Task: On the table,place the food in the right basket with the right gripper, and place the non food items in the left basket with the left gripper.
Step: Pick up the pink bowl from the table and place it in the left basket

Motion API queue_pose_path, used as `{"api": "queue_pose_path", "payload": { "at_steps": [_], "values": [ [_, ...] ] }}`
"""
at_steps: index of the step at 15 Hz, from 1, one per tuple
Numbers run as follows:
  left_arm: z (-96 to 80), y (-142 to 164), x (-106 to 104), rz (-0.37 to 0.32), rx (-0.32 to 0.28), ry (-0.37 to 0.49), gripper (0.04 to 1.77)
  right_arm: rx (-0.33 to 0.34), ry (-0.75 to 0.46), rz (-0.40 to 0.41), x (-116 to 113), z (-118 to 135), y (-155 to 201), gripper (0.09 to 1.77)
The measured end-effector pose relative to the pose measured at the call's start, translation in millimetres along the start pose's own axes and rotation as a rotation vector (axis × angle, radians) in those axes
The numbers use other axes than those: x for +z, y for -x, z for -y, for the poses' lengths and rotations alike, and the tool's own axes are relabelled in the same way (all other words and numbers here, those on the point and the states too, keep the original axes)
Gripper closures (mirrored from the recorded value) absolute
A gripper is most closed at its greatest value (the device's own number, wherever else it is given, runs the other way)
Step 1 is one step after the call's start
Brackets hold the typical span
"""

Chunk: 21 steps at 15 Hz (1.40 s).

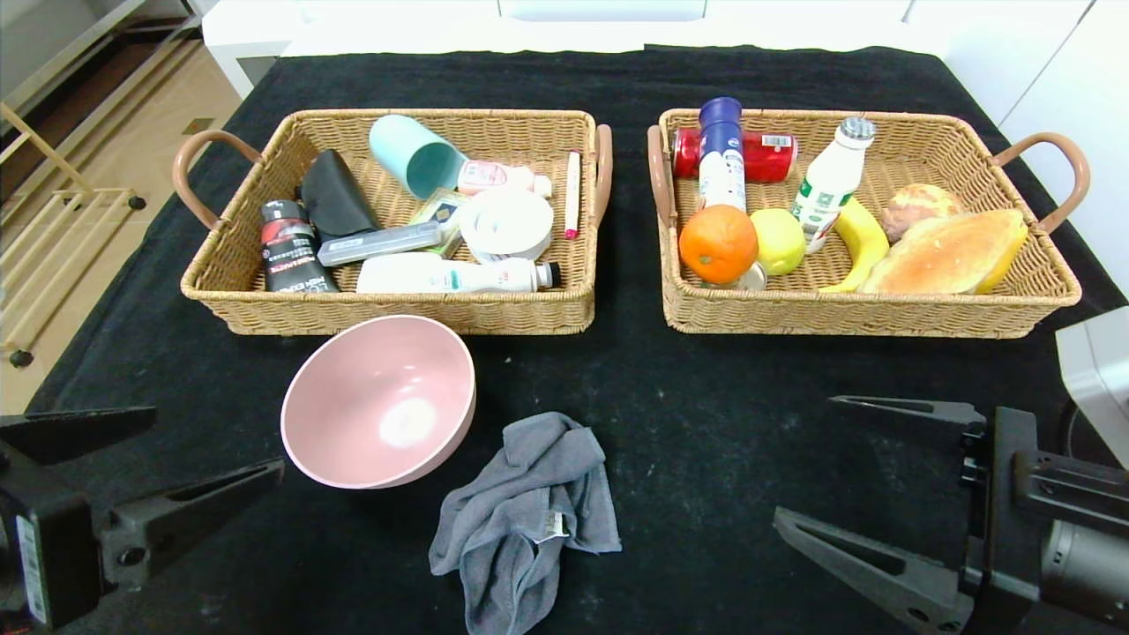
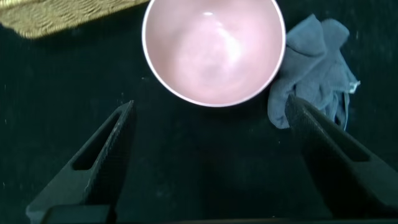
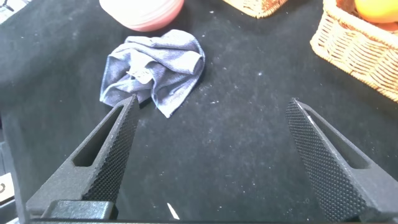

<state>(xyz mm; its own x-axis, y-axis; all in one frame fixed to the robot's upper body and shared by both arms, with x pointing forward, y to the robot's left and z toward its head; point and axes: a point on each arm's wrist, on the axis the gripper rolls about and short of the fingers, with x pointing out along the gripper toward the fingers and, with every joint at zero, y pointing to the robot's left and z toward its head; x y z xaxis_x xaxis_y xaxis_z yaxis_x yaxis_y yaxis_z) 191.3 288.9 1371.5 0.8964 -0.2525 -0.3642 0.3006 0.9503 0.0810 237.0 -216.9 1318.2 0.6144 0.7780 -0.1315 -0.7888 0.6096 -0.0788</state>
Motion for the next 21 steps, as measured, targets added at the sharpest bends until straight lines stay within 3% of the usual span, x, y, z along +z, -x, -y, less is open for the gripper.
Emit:
{"api": "queue_pose_path", "payload": {
  "at_steps": [4,11,15,21],
  "values": [
    [-10.4,-24,12,-0.092,0.093,0.104,0.09,-0.010,-0.003,-0.004,-1,2,0,0.15],
    [-18.0,-60,14,-0.199,0.124,0.131,0.09,-0.018,-0.017,0.010,3,3,1,0.15],
    [-20.1,-80,18,-0.244,0.159,0.213,0.09,-0.018,-0.016,0.012,3,3,1,0.15],
    [-19.9,-105,19,-0.287,0.152,0.229,0.09,-0.019,-0.014,0.019,4,3,1,0.15]
  ]
}}
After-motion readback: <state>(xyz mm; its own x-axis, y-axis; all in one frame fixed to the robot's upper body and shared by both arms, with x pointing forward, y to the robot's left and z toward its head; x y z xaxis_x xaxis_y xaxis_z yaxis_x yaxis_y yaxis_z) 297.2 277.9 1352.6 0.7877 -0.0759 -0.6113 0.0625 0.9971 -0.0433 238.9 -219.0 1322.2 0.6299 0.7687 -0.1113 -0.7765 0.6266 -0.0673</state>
